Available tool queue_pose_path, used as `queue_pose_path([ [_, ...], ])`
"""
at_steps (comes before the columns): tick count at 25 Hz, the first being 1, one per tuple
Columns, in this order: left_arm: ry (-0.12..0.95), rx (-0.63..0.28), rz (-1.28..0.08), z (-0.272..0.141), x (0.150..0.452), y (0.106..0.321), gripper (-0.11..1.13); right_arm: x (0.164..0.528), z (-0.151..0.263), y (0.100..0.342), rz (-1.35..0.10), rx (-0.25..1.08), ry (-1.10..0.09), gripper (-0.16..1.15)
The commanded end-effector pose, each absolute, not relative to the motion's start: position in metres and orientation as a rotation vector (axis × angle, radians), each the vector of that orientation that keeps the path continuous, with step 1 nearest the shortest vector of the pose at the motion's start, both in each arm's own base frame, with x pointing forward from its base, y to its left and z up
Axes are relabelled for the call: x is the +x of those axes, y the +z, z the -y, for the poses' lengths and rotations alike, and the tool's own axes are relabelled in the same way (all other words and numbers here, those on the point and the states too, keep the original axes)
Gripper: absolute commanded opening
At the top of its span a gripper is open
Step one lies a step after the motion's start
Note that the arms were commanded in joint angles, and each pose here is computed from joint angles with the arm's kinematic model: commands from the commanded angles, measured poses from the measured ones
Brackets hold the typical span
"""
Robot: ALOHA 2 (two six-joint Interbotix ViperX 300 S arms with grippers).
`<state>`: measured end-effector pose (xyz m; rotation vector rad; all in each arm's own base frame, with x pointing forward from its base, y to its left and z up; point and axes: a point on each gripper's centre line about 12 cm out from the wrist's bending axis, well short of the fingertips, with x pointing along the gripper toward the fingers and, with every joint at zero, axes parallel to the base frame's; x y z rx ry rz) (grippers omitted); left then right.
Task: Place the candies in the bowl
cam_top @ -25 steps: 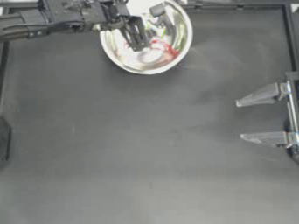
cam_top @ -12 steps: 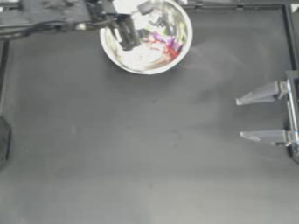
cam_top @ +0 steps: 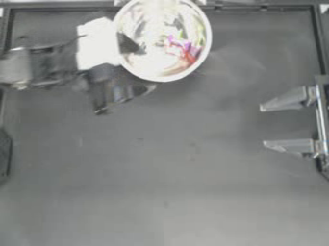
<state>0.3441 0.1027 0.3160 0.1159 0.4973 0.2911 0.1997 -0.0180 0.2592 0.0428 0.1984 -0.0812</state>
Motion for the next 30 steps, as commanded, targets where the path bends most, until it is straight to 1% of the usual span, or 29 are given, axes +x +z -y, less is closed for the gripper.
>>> queue_pose_path([
  [1,0.243,0.101,-0.361,-0.078,0.320,0.338,1.00,0.202,0.019,0.266,-0.178,0.047,-0.084,0.96],
  [5,0.185,0.085,-0.311,-0.057,0.302,0.331,1.00,0.202,0.020,0.267,-0.175,0.047,-0.086,0.96],
  [12,0.085,0.099,-0.272,-0.025,0.276,0.319,1.00,0.203,0.019,0.273,-0.159,0.043,-0.083,0.96],
  [15,0.068,0.100,-0.257,-0.020,0.266,0.313,1.00,0.203,0.019,0.275,-0.152,0.043,-0.079,0.96],
  [21,0.041,0.102,-0.169,-0.013,0.247,0.309,0.99,0.204,0.020,0.279,-0.135,0.039,-0.079,0.96],
  [26,0.039,0.089,-0.158,-0.012,0.237,0.303,0.99,0.204,0.021,0.283,-0.105,0.036,-0.073,0.96],
  [30,0.038,0.089,-0.149,-0.011,0.228,0.298,0.99,0.206,0.023,0.282,-0.106,0.034,-0.078,0.96],
])
